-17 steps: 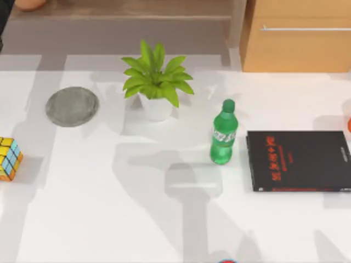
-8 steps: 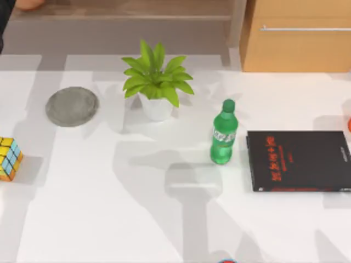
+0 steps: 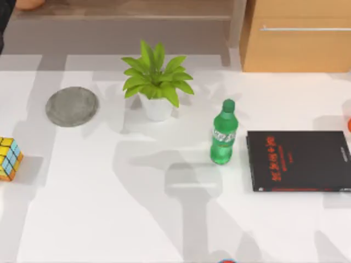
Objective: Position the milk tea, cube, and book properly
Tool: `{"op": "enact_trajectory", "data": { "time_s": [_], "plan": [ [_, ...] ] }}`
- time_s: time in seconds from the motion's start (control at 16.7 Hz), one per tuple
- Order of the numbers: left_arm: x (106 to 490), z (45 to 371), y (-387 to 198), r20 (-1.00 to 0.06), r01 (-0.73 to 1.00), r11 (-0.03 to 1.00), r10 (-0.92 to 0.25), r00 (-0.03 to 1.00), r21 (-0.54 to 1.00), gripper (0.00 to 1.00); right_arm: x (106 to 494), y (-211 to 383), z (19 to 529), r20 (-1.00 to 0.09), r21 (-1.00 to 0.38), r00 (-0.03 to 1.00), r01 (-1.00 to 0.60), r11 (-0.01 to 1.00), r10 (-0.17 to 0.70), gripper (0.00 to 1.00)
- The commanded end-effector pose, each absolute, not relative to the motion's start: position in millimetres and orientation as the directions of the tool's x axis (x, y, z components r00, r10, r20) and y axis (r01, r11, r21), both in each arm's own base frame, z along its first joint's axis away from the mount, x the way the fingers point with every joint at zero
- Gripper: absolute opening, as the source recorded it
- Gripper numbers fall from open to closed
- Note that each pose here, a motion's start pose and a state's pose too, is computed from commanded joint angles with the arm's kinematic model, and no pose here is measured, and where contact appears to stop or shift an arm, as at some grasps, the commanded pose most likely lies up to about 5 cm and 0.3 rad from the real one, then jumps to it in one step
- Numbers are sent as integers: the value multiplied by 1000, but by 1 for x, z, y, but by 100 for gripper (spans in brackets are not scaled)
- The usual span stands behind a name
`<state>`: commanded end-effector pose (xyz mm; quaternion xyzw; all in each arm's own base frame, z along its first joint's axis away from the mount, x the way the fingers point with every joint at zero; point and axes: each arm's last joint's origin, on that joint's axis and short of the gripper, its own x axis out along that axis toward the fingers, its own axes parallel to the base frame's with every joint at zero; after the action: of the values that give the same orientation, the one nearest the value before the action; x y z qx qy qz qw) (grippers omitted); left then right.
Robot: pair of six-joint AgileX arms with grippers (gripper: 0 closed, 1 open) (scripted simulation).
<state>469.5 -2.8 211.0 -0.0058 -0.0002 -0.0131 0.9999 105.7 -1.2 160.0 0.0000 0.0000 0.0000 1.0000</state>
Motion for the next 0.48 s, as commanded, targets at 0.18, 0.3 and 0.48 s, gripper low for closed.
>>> {"op": "enact_trajectory", "data": {
  "time_s": [0.18, 0.3, 0.48],
  "plan": [
    [470, 211, -3, 1, 26, 1000, -26, 1000, -12, 0, 106, -1, 160, 0, 0, 1000, 0, 1000, 0, 100],
    [470, 211, -3, 1, 26, 1000, -26, 1000, -12, 0, 106, -1, 160, 0, 0, 1000, 0, 1000, 0, 100],
    [470, 211, -3, 1, 26, 1000, -26, 1000, -12, 0, 106, -1, 160, 0, 0, 1000, 0, 1000, 0, 100]
  ]
}}
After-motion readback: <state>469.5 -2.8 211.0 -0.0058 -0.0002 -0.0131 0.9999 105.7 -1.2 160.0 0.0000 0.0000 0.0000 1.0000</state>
